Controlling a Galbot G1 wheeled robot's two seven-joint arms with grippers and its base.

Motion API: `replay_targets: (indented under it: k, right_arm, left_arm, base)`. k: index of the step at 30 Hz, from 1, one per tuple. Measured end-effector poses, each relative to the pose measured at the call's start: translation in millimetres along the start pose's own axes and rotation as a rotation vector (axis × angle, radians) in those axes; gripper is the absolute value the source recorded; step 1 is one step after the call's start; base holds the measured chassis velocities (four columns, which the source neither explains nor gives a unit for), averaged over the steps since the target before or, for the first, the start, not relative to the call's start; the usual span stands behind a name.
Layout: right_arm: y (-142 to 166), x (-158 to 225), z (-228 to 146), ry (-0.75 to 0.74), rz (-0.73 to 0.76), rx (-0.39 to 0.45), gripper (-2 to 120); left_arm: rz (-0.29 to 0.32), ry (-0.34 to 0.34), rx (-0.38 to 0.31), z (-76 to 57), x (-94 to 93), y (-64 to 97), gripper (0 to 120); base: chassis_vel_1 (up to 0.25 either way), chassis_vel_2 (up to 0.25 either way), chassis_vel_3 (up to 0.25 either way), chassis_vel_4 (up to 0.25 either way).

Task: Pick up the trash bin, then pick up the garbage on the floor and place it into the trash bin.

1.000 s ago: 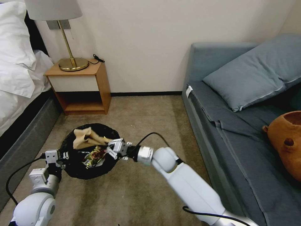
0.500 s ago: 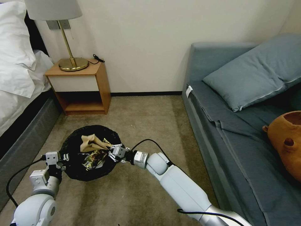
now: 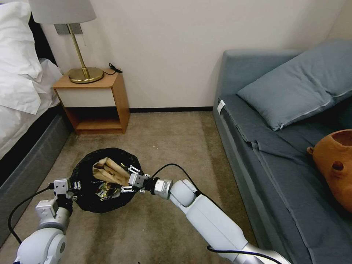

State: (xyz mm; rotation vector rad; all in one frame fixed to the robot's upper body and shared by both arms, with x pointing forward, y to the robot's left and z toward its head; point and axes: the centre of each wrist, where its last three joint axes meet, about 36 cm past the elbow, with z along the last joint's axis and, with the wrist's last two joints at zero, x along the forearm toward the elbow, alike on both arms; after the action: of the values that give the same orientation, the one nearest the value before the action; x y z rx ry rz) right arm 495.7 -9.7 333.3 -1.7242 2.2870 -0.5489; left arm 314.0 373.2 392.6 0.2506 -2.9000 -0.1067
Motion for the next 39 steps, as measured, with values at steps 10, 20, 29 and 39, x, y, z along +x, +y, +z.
replay_targets:
  k: [10,20,29,39]
  right_arm:
    - [5,-4,-16,-0.035,0.006,0.009,100]
    - [-62,31,-53,-0.129,0.355,-0.034,100]
    - [-73,75,-35,-0.077,0.471,-0.052,100]
    - [-37,99,-15,-0.014,0.465,-0.071,100]
  left_arm:
    - [-0.006,0.010,0.022,5.1,1.5,-5.8,3]
    - [-0.196,0.063,0.286,0.1,-8.2,-3.4,3]
    - [-0.318,0.119,0.640,-17.0,-23.0,-4.0,3]
    - [-0.520,0.253,0.738,25.8,-34.3,10.0,3]
  base:
    - [0.000,0.000,0.000,0.000]
    - [0.000,0.000,0.000,0.000]
    - [0.000,0.000,0.000,0.000]
    - [0.000,0.000,0.000,0.000]
